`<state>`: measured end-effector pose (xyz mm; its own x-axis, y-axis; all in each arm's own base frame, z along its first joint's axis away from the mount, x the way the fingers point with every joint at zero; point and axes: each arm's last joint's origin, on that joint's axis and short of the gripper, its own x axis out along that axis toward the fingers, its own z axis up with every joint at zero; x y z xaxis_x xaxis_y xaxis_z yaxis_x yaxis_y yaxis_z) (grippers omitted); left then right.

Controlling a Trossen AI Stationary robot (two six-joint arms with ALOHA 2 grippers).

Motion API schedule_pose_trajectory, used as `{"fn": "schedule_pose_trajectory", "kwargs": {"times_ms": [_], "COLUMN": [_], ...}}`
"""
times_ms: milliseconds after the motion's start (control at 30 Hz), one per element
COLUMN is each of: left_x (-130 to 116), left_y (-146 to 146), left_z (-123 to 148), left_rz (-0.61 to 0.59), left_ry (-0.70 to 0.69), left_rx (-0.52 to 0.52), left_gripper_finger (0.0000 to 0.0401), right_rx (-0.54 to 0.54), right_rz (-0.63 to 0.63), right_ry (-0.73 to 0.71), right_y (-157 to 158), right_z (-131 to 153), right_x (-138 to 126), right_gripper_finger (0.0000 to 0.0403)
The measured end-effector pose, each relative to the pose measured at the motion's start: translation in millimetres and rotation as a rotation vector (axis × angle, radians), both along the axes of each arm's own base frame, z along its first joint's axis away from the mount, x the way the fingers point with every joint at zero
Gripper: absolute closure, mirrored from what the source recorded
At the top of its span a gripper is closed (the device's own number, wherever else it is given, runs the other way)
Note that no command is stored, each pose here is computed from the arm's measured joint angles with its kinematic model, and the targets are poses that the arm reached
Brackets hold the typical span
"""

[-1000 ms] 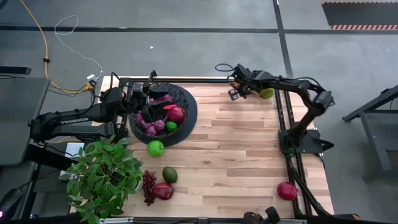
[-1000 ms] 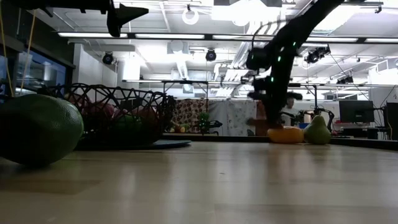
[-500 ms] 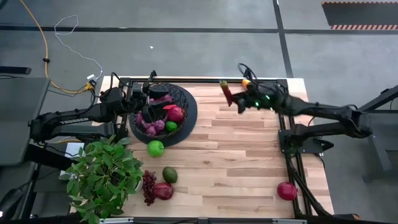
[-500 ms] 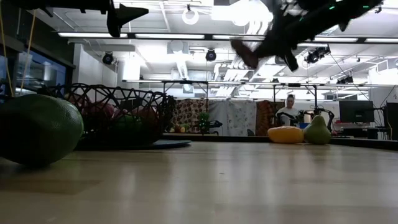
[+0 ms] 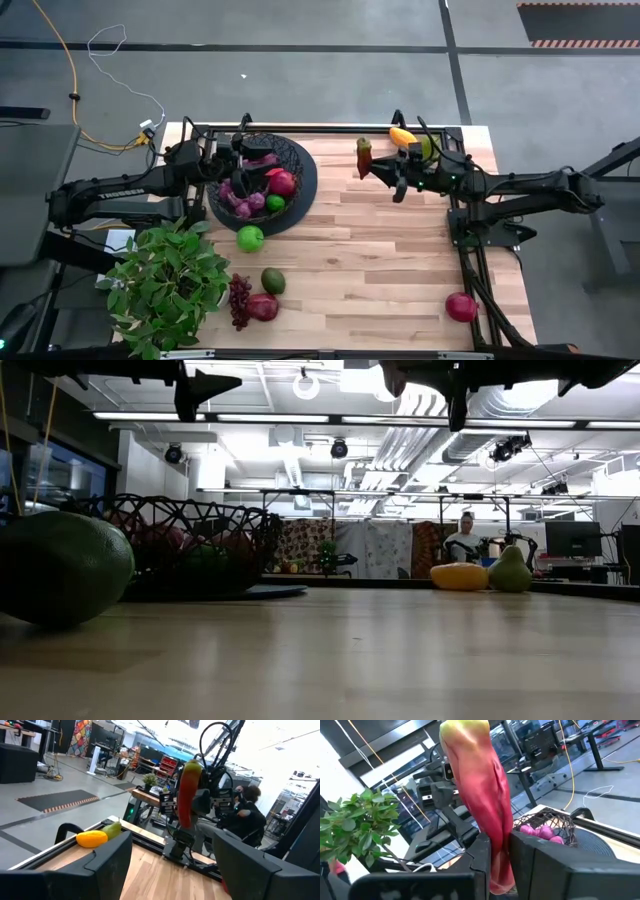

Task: Build produce basket
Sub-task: Put the chili pepper into the wire basket

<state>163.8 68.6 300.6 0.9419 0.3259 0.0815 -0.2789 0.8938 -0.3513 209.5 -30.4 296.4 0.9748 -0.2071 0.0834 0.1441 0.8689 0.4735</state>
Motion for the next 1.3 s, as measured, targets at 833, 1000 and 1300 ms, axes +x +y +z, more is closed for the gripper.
{"fn": "schedule_pose_trajectory", "kwargs": {"times_ms": [833,1000,1300], "left_x": [40.7,70.9,106.6], "left_y": [1.6,-2.2,-2.2], "left_z": [-5.7,-8.0,-0.4], "left_rz": [-0.037,-0.100,-0.133], "left_ry": [-0.055,0.018,0.047], "left_rx": [-0.015,0.022,0.072], "left_gripper_finger": [0.0135,0.0135,0.0135], "right_rx": [-0.054,-0.066,-0.069], "right_rz": [0.052,0.171,0.291], "right_ry": [0.084,0.095,0.090], "right_y": [-4.3,-4.7,-5.0], "right_z": [4.8,11.5,19.8], "right_x": [43.1,71.9,99.7], "right_gripper_finger": [0.0373,0.0373,0.0373]}}
